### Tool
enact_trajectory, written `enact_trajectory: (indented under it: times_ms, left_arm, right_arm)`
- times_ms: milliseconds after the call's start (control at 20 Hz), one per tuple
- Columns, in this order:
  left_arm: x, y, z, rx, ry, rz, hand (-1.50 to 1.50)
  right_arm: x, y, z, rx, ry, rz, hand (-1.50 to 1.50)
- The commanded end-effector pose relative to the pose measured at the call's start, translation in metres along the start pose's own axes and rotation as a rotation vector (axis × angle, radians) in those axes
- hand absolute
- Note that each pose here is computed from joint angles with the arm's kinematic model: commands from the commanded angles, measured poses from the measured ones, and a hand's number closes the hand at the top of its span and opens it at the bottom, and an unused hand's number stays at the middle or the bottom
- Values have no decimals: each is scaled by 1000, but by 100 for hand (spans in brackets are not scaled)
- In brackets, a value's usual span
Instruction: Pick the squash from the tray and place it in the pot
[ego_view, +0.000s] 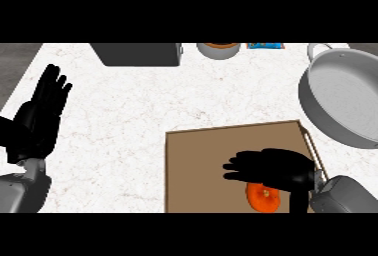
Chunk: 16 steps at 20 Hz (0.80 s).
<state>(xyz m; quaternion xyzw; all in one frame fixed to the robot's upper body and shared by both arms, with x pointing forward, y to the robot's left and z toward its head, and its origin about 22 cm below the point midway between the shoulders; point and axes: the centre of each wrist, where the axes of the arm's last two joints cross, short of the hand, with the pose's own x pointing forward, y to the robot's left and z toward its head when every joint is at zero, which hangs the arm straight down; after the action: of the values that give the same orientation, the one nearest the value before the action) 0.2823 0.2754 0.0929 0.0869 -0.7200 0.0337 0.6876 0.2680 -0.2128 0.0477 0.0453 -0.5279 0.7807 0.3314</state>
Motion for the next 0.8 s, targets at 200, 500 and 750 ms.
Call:
enact_trajectory:
  times_ms: [200,500,750]
  left_arm:
    - [-1,5,-4,-27,-3,-5,0]
    - [-10,-2,10,-12,-2,-3,0]
    - [-8,-2,7,-3,-20,-20,0]
  right_arm:
    - [-14,19,-13,40,7,-21,-150]
    - [-17,6,-29,31,-122,119,150]
    - [-20,20,-31,38,-131,98,150]
